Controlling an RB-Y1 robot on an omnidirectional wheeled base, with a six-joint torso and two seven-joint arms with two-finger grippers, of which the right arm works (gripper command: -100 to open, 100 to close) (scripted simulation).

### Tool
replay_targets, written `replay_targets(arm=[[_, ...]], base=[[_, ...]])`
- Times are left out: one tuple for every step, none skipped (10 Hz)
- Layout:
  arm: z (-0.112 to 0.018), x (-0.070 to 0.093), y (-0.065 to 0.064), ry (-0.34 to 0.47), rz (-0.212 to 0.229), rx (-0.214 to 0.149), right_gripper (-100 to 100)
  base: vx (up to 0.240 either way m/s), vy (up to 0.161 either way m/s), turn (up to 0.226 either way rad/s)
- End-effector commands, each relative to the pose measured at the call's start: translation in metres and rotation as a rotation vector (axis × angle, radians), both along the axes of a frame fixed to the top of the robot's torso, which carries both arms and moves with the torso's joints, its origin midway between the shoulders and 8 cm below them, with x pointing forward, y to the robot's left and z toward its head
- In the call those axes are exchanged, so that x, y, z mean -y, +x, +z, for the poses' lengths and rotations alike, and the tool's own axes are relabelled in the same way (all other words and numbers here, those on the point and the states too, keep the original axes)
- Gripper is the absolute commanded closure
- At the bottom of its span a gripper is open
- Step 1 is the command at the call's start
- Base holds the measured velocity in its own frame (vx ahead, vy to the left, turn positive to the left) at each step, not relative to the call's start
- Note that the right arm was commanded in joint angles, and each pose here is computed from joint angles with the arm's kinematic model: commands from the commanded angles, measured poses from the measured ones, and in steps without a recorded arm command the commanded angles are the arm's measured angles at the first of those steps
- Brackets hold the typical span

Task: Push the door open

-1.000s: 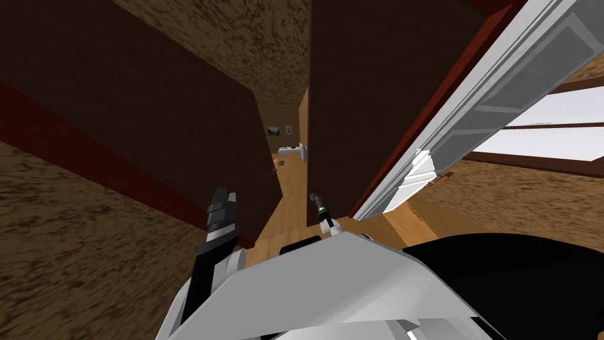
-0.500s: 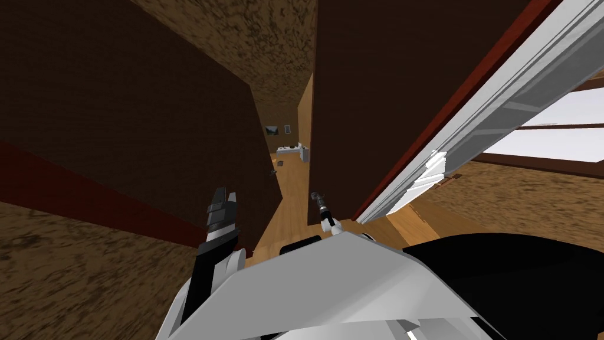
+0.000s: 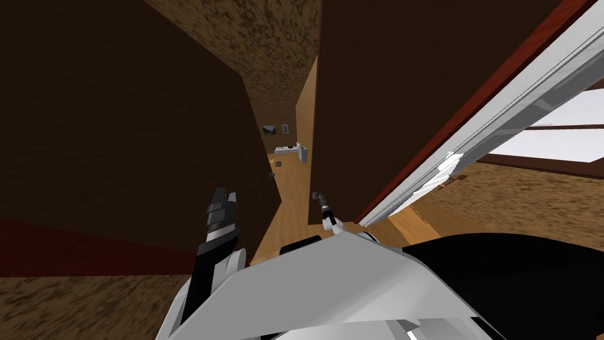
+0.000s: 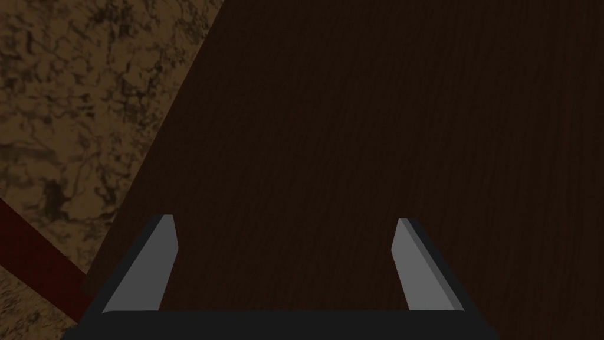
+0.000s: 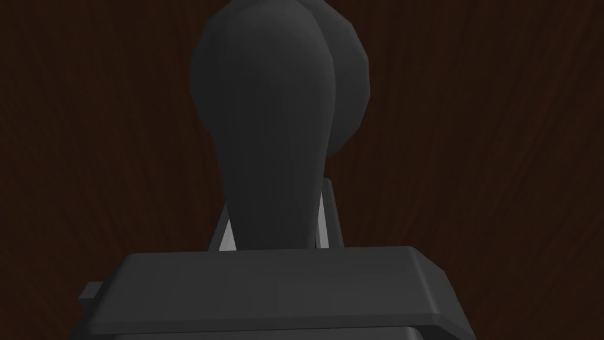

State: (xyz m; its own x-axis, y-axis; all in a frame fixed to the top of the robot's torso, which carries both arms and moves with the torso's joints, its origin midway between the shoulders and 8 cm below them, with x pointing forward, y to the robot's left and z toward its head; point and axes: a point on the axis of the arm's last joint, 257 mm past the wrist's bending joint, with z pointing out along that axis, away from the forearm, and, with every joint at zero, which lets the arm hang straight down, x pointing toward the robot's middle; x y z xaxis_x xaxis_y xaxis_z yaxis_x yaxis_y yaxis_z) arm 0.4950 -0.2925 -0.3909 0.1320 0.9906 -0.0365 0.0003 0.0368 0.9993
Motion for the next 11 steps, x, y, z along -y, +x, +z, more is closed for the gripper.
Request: replay_targets(arm=[[0.008,0.02,0.001,-0.014,-0.041,0.018,100],[0.012,0.02,0.003,-0.015,-0.04,0.03,100],[0.008,0.02,0.001,-0.014,-0.041,0.018,100],[0.008,0.032,-0.001,-0.014,-0.075,0.018,100],[0.002,0.032,-0.004,-0.012,-0.075,0.004,100],[0.008,0.04,-0.002,-0.012,-0.099,0.018,100],[0.007,0.04,-0.003,-0.011,-0.1,0.016,100],[0.008,0.04,-0.002,-0.012,-0.099,0.018,100],[0.008,0.04,-0.002,-0.012,-0.099,0.018,100],[0.007,0.049,-0.005,-0.006,-0.131,0.017,100],[0.007,0.051,-0.005,-0.005,-0.138,0.016,100]], base=[[0.144,0.042,-0.067],[0.124,0.047,-0.057],[0.061,0.021,0.006],[0.14,0.073,-0.107],[0.149,0.071,-0.08],[0.176,0.065,-0.094],[0.16,0.047,-0.046],[0.069,0.001,0.001],[0.009,-0.016,0.026],[0.121,0.058,-0.084],[0.162,0.081,-0.105]])
